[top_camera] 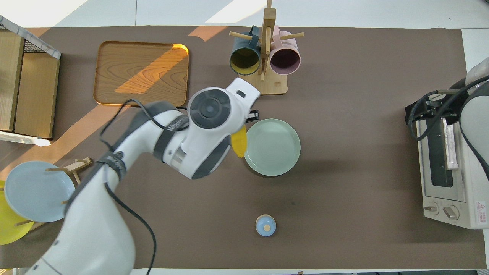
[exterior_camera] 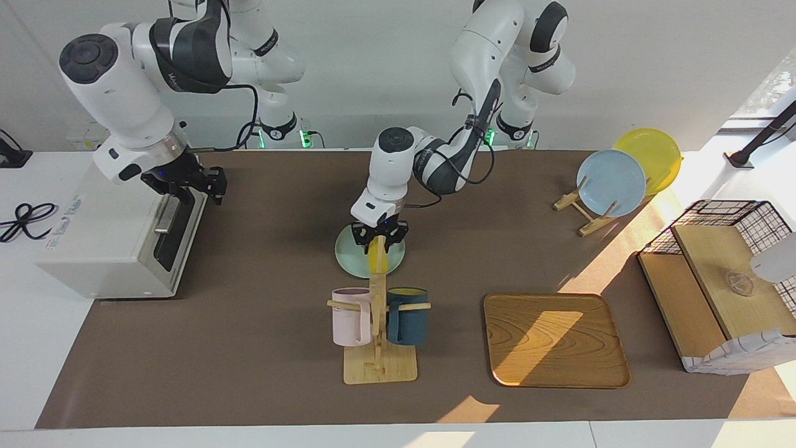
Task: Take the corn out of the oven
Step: 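Carry the corn with the left gripper onto the wooden tray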
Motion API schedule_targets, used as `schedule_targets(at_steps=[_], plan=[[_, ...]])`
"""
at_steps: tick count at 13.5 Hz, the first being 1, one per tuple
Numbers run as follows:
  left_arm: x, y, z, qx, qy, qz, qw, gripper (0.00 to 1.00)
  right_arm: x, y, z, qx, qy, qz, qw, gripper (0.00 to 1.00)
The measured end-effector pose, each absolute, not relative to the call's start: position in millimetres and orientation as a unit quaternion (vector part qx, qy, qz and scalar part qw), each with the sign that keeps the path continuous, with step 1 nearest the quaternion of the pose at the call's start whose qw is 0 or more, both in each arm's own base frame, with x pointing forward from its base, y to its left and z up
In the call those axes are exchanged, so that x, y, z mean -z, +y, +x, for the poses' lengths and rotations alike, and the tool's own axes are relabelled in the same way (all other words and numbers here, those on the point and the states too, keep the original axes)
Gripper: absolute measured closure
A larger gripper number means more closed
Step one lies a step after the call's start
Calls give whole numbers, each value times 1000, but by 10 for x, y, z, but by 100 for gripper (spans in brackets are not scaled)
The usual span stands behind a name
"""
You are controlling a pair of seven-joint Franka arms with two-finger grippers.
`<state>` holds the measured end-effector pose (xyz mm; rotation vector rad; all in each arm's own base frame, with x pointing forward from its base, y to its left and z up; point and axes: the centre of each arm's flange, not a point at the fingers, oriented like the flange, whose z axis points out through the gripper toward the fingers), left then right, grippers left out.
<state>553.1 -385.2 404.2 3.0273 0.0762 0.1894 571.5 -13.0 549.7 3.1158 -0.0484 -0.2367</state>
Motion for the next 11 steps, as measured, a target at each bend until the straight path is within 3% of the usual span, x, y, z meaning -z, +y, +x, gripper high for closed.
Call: schedule_targets(at_steps=[2, 5, 8, 11], plan=[[-4320, -3066, 5996, -73, 21, 996, 46, 48, -5517, -124, 5643, 77, -15, 997, 8, 0], [-4306, -2176, 6505, -82, 8, 996, 38, 48, -5538, -106, 5483, 80, -14, 997, 9, 0], [-4013, -1805, 7023, -88, 1, 995, 37, 48, -5556, -21, 5434, 80, -6, 997, 9, 0], [-3422, -1497, 7436, -96, -19, 995, 36, 48, -5567, -52, 5425, 79, -9, 997, 9, 0]])
